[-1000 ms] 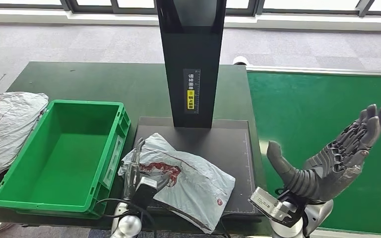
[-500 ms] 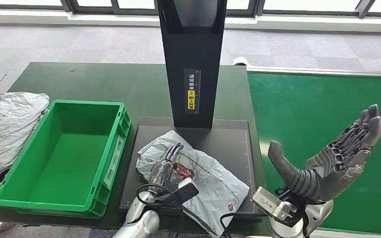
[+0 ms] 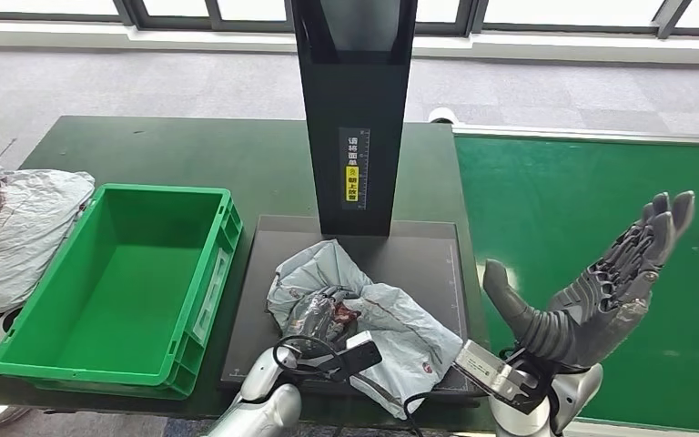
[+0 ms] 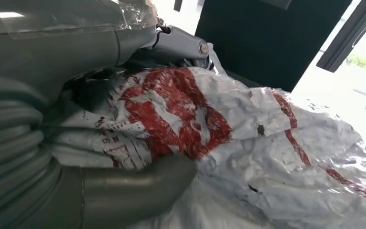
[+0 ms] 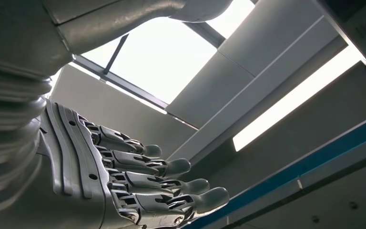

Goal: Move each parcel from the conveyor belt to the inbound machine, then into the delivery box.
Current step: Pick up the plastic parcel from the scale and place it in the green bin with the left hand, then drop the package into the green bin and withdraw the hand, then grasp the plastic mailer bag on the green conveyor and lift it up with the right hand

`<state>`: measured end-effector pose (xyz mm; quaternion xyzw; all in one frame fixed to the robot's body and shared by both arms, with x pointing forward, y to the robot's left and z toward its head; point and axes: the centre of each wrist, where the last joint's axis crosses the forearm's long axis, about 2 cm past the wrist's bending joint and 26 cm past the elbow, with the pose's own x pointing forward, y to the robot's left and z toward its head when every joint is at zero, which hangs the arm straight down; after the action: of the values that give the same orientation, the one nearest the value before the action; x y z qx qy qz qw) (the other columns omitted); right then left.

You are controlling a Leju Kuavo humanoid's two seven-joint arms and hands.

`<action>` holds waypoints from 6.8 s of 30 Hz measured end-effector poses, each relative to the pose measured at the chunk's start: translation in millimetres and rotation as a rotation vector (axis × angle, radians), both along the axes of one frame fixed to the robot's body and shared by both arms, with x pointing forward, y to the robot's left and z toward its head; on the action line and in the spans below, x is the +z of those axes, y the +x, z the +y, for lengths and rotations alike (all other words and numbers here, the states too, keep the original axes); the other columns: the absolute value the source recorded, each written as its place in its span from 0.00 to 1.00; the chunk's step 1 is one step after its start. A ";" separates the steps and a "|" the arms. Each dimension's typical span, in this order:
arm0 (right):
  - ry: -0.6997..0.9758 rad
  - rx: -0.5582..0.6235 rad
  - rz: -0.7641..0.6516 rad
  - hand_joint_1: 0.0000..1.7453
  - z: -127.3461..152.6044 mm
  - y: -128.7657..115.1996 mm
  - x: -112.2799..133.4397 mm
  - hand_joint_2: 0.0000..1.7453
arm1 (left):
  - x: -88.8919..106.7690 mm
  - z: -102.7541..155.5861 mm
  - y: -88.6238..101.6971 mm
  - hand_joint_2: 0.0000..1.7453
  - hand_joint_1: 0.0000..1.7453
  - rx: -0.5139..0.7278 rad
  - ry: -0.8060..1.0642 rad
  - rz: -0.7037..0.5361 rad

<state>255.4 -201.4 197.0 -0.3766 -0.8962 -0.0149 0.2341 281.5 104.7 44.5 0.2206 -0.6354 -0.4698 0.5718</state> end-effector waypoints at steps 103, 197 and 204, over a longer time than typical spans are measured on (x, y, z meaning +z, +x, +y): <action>-0.087 -0.044 0.309 0.00 -3.8 -16.3 -65.1 1.00 | 86.3 235.2 -2.2 1.00 0.00 1.073 -0.495 -1.021; 0.305 0.363 0.744 0.00 83.4 -13.2 -161.1 1.00 | 51.7 80.4 -27.9 1.00 0.00 0.238 -1.183 -0.407; 0.286 0.359 0.746 0.00 83.3 -13.8 -162.1 1.00 | 50.1 80.3 -28.7 1.00 0.00 0.243 -1.172 -0.405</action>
<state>241.6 -118.1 34.9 -0.1584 -0.7905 0.0389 0.5903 252.7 185.0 94.6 0.0260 -0.8532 0.0755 0.5154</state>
